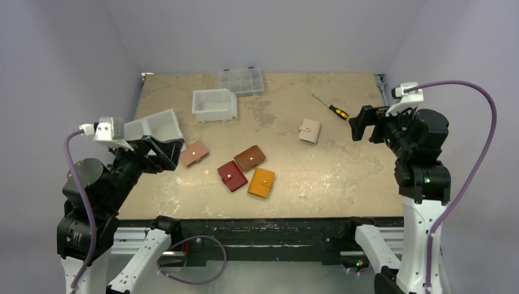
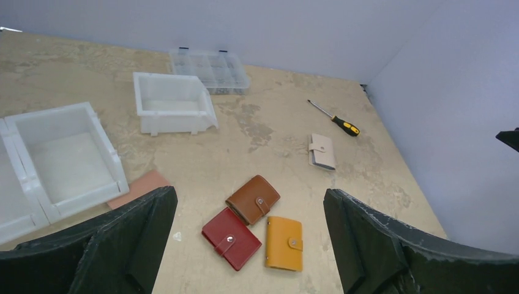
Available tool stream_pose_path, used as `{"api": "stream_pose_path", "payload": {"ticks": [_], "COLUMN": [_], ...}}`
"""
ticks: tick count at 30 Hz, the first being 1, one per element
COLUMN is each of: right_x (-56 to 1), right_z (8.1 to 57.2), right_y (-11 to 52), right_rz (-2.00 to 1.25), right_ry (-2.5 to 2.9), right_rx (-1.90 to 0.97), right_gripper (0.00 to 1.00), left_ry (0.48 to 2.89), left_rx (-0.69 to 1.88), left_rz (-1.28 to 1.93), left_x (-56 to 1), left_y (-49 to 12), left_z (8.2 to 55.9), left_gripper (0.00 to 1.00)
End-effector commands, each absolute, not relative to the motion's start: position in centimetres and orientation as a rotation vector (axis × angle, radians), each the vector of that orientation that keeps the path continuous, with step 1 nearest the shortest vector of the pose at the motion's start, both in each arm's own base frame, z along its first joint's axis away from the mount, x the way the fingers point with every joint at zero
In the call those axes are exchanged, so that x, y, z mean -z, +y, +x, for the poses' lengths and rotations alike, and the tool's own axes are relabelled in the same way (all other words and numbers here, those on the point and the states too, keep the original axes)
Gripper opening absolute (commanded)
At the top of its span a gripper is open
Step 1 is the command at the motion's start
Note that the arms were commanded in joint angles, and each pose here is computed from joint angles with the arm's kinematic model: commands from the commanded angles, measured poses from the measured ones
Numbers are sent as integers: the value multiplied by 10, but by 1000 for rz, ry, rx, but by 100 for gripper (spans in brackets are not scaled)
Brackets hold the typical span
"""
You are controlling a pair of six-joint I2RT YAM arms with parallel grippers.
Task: Take the credit cards out of the card holder
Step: Pick up the card holder from the center of the board.
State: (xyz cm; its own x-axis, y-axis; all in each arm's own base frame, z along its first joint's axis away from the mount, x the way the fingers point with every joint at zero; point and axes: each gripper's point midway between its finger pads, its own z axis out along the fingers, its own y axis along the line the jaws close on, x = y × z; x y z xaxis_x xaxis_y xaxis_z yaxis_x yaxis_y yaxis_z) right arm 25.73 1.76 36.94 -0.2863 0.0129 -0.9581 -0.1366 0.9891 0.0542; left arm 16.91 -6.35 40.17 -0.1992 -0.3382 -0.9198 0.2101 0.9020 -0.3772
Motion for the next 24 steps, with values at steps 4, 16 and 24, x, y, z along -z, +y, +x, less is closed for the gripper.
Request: {"api": "stream_pose_path", "payload": {"ticks": [4,16,24], "right_x": [-396,-383,-322], "right_z": [227,227,195], "right_y": [26,46,127], "right_rz": [-16,-157,-847], "right_ry": [1761,1736,1585], "right_rx": [-214,-287,-682], "right_gripper": [99,99,99], "left_ry": [1674,1680,1920], "left_rx": [602,730,866], "left_rz": [-31,-47,35], "left_x": [-401,-380,-315], "left_y": [-77,-94,-128], "left_z": [148,148,167], "left_gripper": [99,99,99]}}
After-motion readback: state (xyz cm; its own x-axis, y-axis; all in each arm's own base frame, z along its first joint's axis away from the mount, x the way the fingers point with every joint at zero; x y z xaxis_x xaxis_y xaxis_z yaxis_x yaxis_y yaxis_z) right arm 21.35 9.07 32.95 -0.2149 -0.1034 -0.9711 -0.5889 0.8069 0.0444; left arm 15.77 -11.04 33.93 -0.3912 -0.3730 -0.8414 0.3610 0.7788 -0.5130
